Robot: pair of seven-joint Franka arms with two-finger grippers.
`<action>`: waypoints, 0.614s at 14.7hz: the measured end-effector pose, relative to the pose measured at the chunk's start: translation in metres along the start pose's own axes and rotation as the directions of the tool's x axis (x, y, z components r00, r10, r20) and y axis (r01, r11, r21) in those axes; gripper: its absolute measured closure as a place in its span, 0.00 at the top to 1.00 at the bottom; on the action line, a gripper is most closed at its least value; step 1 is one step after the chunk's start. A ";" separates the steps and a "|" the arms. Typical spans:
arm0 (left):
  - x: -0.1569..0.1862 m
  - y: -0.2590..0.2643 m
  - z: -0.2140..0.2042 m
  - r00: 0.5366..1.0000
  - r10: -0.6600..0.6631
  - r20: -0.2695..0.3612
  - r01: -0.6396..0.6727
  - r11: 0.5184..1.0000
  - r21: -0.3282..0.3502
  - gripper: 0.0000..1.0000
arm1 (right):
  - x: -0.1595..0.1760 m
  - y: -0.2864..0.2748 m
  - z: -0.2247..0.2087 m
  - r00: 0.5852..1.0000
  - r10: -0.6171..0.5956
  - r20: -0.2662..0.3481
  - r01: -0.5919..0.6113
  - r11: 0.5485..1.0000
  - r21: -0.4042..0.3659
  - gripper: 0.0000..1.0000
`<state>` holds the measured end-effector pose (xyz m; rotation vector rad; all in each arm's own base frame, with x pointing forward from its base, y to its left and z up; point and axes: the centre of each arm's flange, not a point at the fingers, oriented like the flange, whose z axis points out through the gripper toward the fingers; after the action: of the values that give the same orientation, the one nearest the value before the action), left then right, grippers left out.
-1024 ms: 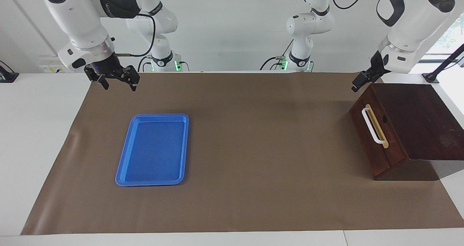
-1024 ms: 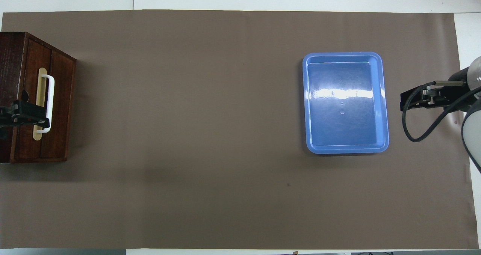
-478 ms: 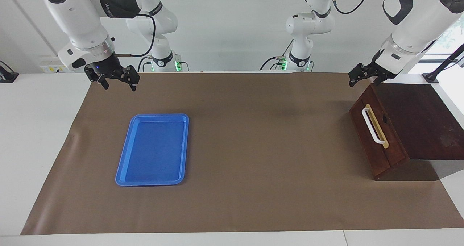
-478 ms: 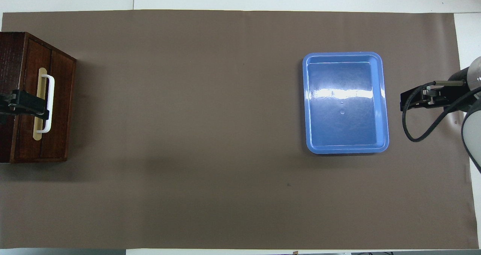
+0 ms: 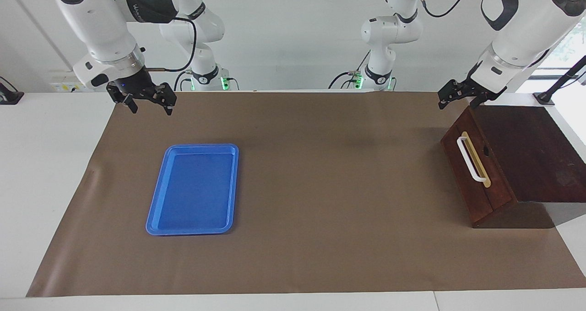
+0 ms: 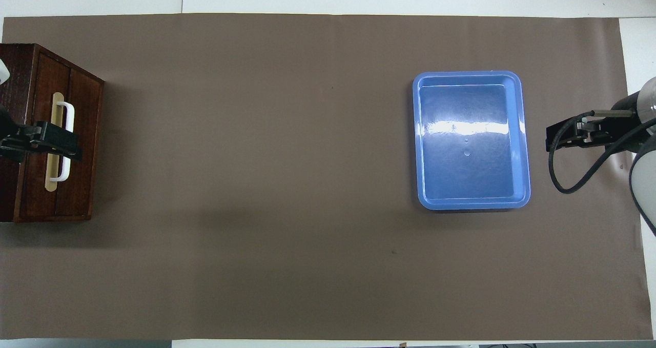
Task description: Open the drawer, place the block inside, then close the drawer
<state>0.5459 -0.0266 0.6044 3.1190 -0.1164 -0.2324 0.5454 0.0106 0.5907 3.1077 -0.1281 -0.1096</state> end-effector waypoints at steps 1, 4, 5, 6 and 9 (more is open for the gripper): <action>-0.004 0.000 -0.002 1.000 0.000 -0.002 0.000 1.000 0.000 1.00 | 0.000 0.000 0.000 1.000 0.000 0.000 0.000 1.000 0.000 1.00; -0.012 -0.001 -0.008 1.000 0.017 -0.014 -0.017 1.000 0.001 1.00 | 0.000 0.000 0.000 1.000 0.000 0.000 0.000 1.000 0.000 1.00; -0.012 -0.002 -0.010 0.999 0.029 -0.016 -0.029 1.000 0.001 1.00 | 0.000 0.000 0.000 1.000 0.000 0.000 0.000 1.000 0.000 1.00; -0.013 -0.003 -0.010 0.999 0.037 -0.017 -0.037 0.999 0.001 1.00 | 0.000 0.000 0.000 1.000 0.000 0.000 0.000 1.000 0.000 1.00; -0.013 -0.003 -0.011 0.999 0.046 -0.019 -0.046 0.999 0.001 1.00 | 0.000 0.000 0.000 1.000 0.000 0.000 0.000 1.000 0.000 1.00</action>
<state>0.5354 -0.0222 0.6168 3.1143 -0.1880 -0.2026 0.5454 0.0106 0.5907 3.1077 -0.1281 -0.1096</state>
